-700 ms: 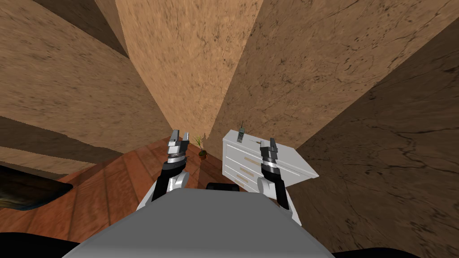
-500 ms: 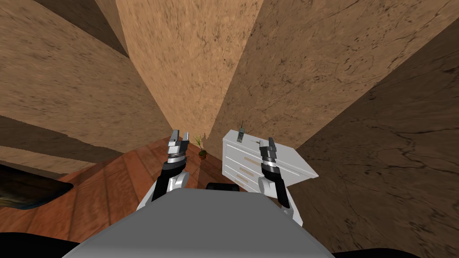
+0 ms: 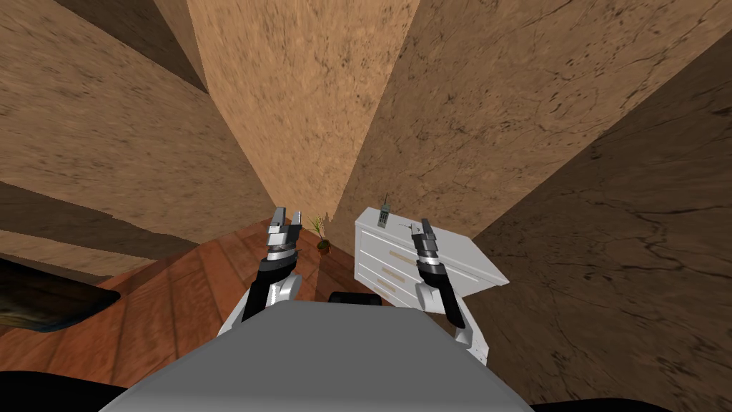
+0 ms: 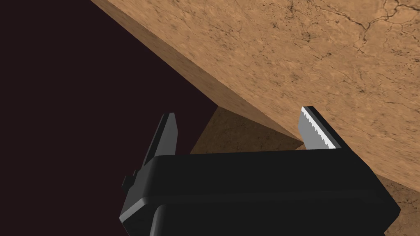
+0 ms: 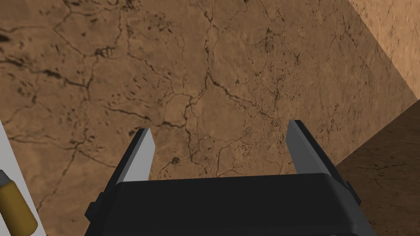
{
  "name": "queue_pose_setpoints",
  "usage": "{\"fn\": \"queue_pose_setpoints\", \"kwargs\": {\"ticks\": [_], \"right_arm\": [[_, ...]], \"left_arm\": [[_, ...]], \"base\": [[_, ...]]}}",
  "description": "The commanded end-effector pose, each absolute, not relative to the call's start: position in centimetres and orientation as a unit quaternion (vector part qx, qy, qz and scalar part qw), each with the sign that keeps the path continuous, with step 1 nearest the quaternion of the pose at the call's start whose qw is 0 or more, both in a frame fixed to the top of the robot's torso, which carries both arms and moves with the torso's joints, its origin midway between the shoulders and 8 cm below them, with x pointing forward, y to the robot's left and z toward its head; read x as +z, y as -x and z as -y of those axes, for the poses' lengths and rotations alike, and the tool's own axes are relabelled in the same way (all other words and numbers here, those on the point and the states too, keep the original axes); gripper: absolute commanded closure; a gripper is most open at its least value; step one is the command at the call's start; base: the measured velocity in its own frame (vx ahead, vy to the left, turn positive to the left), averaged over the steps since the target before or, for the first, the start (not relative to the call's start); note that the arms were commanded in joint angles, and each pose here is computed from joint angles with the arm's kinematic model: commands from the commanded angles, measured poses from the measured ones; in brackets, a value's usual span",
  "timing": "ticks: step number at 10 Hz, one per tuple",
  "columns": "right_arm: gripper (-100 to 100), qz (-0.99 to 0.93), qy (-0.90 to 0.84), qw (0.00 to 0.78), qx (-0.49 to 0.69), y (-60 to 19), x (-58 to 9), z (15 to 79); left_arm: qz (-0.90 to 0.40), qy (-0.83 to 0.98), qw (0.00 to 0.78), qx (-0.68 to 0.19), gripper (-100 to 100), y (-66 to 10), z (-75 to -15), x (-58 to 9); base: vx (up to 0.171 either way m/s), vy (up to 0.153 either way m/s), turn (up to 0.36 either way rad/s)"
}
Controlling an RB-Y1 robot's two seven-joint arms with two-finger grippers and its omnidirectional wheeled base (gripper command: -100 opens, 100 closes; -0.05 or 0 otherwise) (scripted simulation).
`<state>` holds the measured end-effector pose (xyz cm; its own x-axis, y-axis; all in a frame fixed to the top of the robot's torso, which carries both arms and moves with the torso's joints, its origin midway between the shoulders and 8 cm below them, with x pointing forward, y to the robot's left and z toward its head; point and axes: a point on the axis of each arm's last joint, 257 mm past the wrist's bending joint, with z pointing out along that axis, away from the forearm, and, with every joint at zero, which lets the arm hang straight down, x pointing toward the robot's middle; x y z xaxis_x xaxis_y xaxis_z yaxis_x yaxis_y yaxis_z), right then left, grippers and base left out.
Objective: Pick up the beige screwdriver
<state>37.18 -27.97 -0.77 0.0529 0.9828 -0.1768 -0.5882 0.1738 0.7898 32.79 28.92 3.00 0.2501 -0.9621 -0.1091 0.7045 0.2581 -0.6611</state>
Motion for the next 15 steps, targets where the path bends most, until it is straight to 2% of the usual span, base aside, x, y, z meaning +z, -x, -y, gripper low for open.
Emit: {"fn": "queue_pose_setpoints", "kwargs": {"ticks": [1,15], "right_arm": [[-100,-0.387,-0.249,0.673,0.580,-37.7,-1.2,27.4],[-100,-0.541,-0.076,0.649,0.530,-39.1,-5.0,24.7]], "left_arm": [[-0.258,0.250,0.750,-0.555,0,-32.8,-28.9,3.0],[-0.258,0.250,0.750,-0.555,0,-32.8,-28.9,3.0]], "base": [[0.010,0.010,0.010],[0.005,0.015,0.011]]}}
